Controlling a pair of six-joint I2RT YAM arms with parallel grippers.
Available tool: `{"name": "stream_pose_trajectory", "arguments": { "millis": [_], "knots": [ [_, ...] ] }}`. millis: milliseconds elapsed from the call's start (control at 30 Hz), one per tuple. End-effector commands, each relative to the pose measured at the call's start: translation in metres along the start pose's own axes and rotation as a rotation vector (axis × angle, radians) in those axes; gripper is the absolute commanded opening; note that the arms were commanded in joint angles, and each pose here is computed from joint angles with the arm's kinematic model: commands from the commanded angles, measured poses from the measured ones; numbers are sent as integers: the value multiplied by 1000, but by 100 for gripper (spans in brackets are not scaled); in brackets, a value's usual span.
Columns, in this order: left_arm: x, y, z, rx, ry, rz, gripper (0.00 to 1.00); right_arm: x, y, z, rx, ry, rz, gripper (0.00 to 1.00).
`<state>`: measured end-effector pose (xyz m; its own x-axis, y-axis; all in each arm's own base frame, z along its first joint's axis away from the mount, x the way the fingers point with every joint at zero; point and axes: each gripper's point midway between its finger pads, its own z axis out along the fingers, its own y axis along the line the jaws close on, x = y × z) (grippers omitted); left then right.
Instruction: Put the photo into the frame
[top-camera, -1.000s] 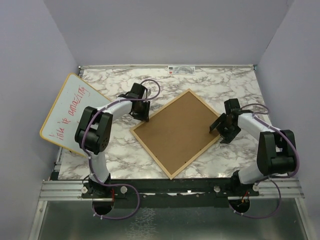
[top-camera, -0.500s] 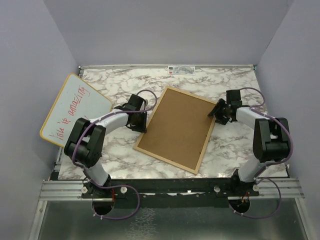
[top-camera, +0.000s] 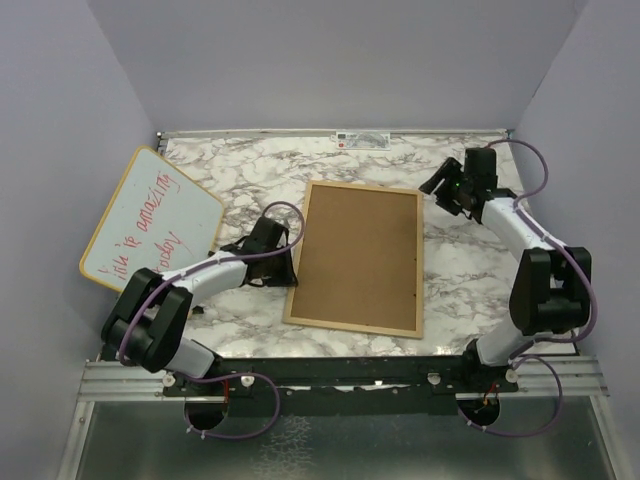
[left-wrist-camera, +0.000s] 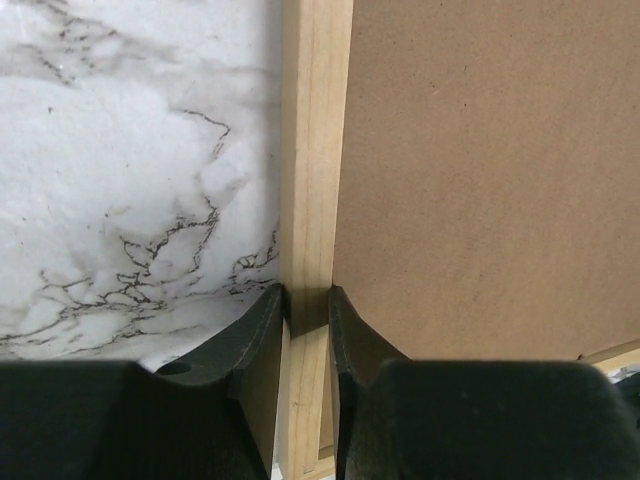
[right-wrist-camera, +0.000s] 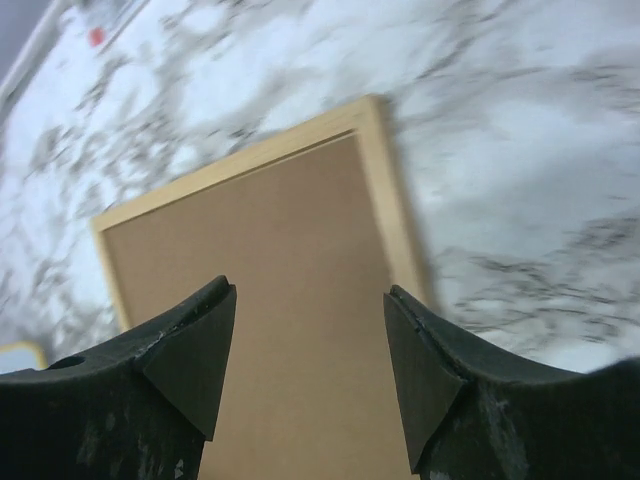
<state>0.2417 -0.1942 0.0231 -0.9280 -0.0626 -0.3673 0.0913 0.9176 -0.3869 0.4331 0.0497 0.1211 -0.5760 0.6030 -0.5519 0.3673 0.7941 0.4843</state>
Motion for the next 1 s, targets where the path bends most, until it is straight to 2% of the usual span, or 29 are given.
{"name": "stream_pose_trajectory", "arguments": {
  "millis": [0,133,300,533,767,967],
  "knots": [
    [31,19,-2,-67,49,-95,28,60,69,-8,-312,232,-27,65],
    [35,20,-5,-52,21,-121,42,125,125,-20,-510,372,-59,61],
    [42,21,-9,-39,18,-147,46,194,176,-37,-683,531,-104,56],
    [62,34,-10,-94,64,-204,32,271,200,-48,-733,689,-108,41],
    [81,51,-6,-184,113,-221,22,313,197,-54,-741,770,-134,36],
    [102,73,-3,-324,187,-231,12,335,188,-52,-718,816,-151,32]
  ]
}}
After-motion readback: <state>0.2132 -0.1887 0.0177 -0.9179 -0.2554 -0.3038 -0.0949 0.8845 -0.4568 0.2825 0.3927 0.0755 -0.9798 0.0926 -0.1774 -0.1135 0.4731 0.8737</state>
